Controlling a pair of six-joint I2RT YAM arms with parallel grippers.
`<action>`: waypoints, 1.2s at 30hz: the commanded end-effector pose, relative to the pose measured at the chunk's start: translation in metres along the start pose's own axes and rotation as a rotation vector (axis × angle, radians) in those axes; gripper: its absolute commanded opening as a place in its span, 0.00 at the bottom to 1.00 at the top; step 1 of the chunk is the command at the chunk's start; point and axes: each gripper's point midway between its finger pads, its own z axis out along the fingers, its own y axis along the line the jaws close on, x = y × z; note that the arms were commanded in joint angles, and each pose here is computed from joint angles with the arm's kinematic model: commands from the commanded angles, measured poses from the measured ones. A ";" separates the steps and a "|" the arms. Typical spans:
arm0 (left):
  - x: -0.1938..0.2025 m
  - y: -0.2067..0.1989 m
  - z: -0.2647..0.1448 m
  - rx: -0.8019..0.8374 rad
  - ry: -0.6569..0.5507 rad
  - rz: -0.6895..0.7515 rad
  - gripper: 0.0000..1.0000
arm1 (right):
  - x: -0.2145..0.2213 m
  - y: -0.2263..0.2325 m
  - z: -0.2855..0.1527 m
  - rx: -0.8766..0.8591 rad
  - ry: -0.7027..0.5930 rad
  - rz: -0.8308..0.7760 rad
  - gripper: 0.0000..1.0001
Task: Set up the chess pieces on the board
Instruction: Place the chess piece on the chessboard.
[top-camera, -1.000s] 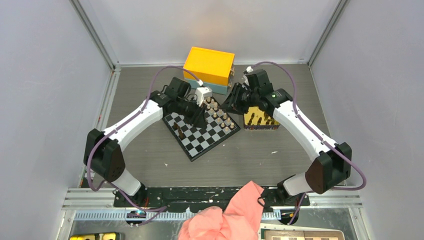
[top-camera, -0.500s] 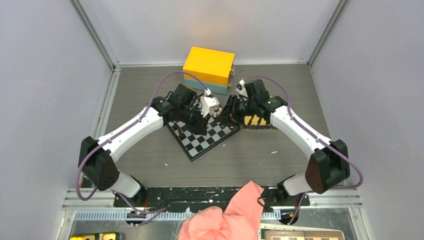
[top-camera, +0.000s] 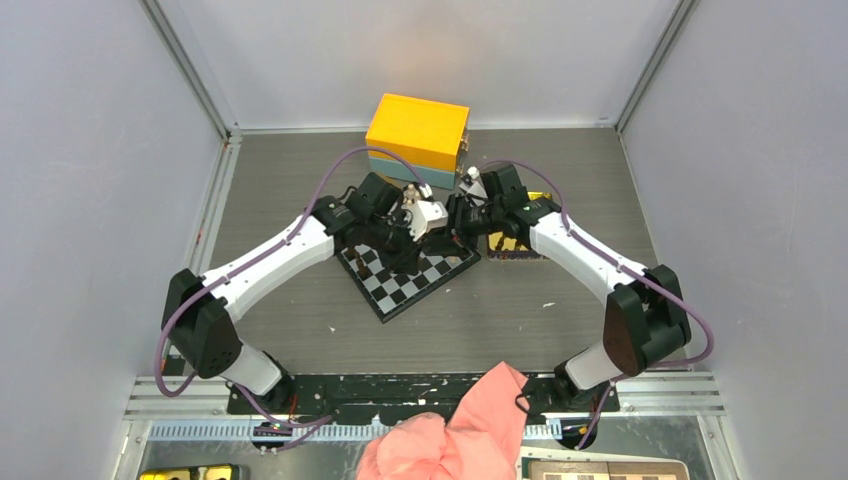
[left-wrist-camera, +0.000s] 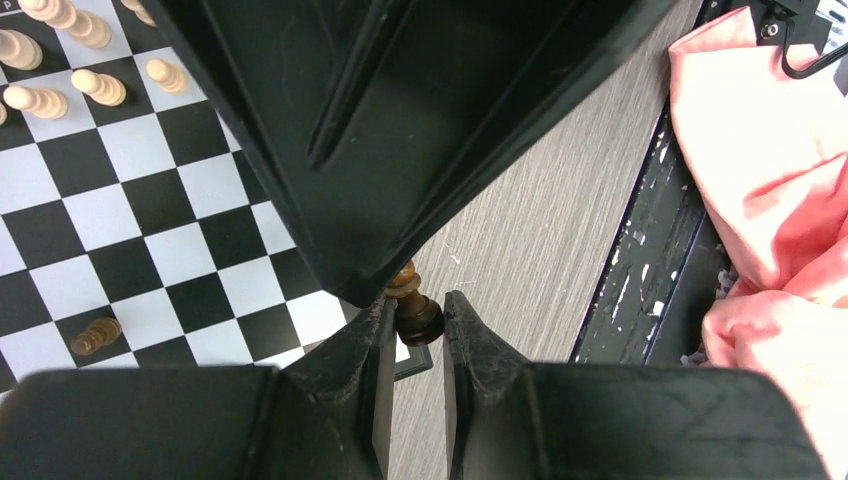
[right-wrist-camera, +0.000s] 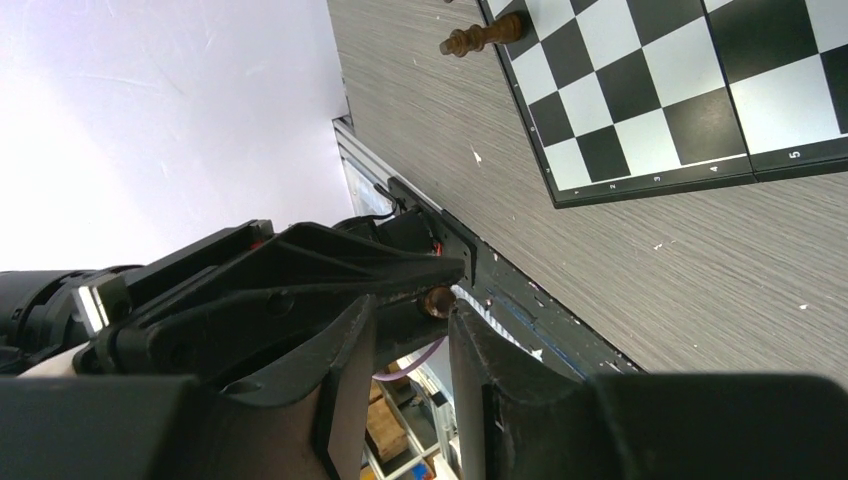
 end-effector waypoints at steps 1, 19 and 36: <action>-0.024 0.000 -0.008 -0.015 -0.056 0.057 0.00 | 0.003 0.011 0.003 -0.057 0.022 -0.016 0.38; -0.027 0.000 -0.008 -0.019 -0.061 0.066 0.00 | 0.010 0.006 0.012 -0.060 0.052 0.000 0.33; -0.029 0.000 -0.005 -0.024 -0.068 0.065 0.00 | 0.021 0.009 0.016 -0.074 0.076 0.006 0.29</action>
